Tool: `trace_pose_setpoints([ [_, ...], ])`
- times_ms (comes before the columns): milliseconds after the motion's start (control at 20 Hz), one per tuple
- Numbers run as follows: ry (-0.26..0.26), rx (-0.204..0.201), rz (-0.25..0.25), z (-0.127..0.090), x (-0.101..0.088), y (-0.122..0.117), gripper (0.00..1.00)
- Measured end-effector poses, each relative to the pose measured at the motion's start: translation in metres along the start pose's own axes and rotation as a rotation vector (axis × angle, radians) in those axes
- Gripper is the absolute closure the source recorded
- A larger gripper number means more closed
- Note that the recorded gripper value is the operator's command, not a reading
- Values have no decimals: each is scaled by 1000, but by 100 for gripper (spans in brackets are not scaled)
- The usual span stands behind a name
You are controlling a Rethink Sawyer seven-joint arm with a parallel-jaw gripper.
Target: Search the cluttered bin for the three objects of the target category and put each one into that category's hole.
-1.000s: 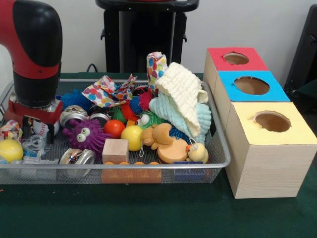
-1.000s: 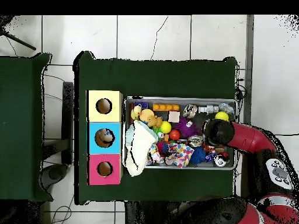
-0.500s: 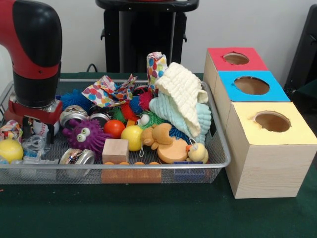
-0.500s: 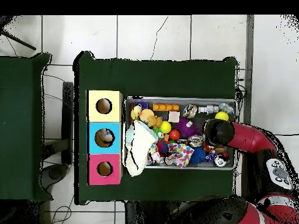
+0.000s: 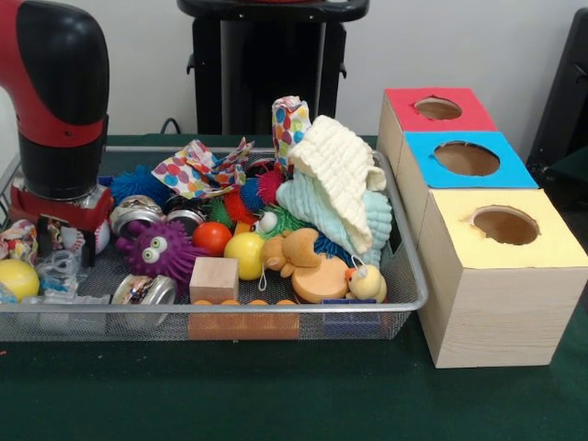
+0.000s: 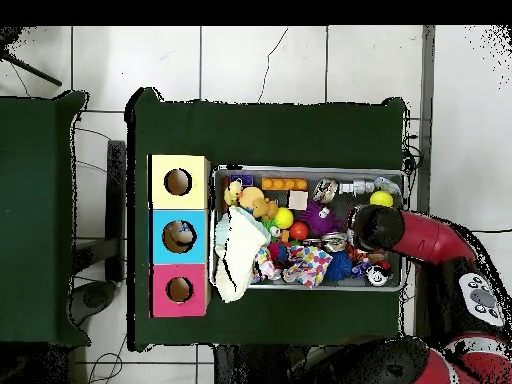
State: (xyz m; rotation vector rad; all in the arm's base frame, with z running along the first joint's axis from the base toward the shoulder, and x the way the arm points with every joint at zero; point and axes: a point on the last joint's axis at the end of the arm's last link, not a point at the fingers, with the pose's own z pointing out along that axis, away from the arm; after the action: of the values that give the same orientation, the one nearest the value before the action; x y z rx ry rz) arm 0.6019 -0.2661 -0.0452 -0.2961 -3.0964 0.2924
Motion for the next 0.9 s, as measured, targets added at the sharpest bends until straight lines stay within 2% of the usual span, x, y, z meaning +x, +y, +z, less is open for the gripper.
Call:
trace_pose_setpoints([
  [300, 1, -1, 5, 1, 0, -2, 0],
  [350, 2, -5, 12, 2, 0, -4, 100],
  [900, -2, -11, 28, 4, 1, -10, 100],
])
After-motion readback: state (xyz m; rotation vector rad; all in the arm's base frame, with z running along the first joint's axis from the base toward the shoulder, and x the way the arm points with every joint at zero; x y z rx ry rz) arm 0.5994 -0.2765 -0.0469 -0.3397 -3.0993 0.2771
